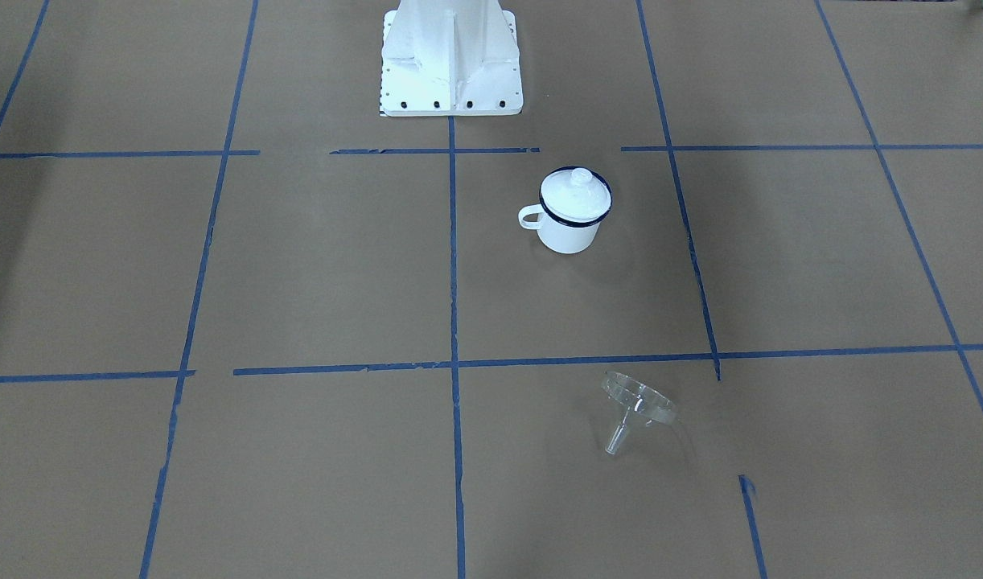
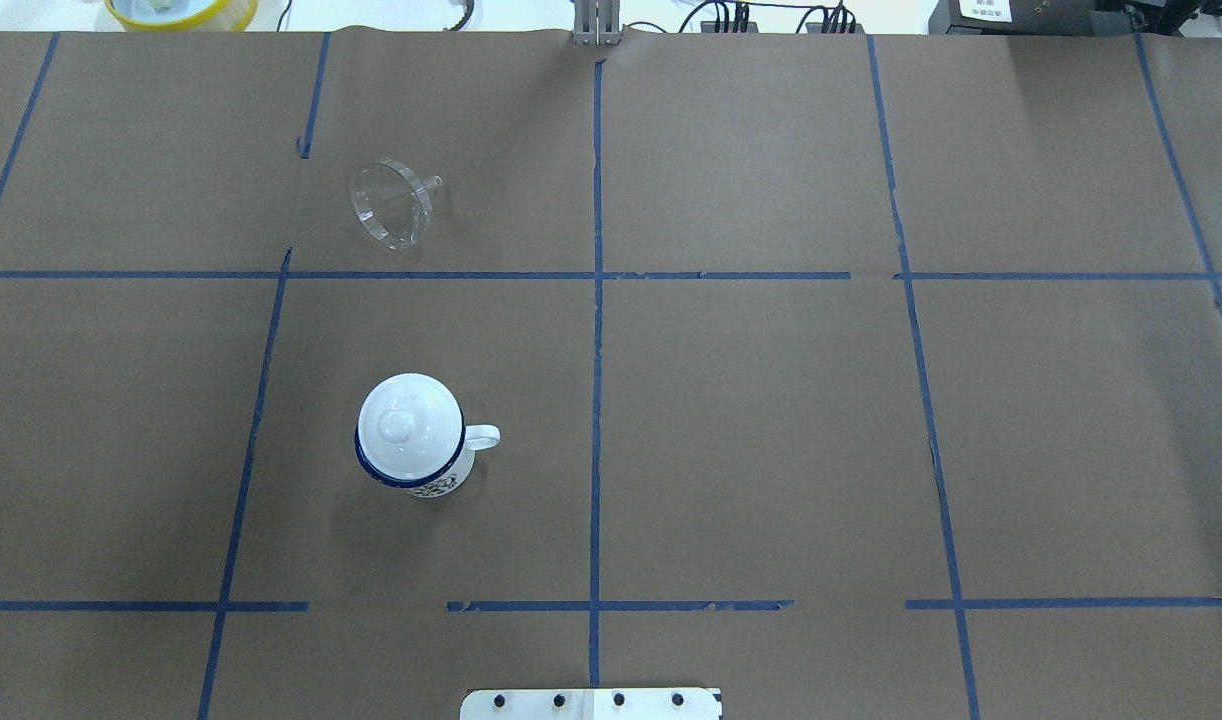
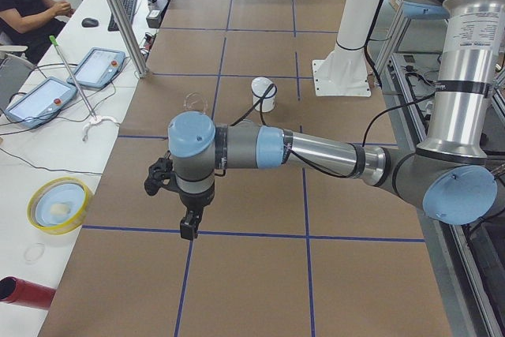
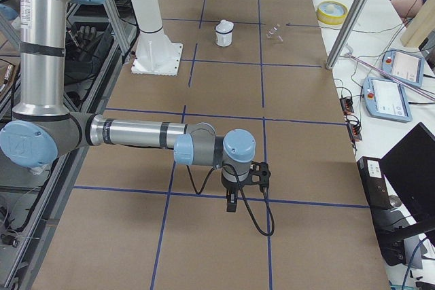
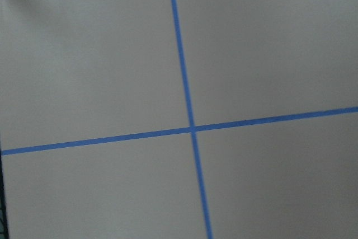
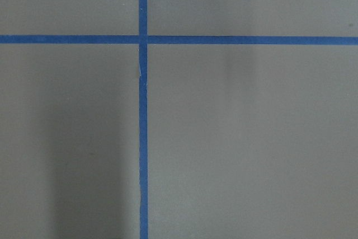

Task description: Remove funnel from cup

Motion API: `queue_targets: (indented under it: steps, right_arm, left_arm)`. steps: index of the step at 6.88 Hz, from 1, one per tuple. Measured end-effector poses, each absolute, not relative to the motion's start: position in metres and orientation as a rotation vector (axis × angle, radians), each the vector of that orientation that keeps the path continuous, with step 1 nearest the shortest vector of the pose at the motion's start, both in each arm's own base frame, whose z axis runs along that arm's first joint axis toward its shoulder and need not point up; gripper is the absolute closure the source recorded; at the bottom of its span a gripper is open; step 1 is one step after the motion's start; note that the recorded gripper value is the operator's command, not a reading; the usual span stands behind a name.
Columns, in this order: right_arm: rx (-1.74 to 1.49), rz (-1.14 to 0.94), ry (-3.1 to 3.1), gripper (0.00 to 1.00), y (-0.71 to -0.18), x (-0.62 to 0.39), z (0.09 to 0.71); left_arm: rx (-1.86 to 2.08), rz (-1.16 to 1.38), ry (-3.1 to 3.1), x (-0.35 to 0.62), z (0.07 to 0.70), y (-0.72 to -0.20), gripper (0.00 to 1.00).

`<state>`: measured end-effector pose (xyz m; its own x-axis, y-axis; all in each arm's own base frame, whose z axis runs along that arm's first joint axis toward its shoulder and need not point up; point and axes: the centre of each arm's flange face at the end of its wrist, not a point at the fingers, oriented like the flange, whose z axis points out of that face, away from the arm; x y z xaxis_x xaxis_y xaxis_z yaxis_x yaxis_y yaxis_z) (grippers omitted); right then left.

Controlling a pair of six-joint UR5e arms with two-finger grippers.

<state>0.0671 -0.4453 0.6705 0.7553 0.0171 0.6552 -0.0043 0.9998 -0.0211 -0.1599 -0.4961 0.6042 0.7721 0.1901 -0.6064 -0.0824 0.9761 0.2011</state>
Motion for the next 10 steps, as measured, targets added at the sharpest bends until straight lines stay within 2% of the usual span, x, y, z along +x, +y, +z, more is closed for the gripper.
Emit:
queue_targets:
  steps: [4, 10]
  right_arm:
    - [-0.019, 0.012, -0.715, 0.00, -0.445, 0.067, 0.671]
    - [-0.019, 0.012, -0.715, 0.00, -0.445, 0.067, 0.671]
  left_arm:
    - [0.127, 0.087, 0.781, -0.151, 0.640, -0.476, 0.00]
    - [0.138, 0.087, 0.796, -0.147, 0.633, -0.471, 0.00]
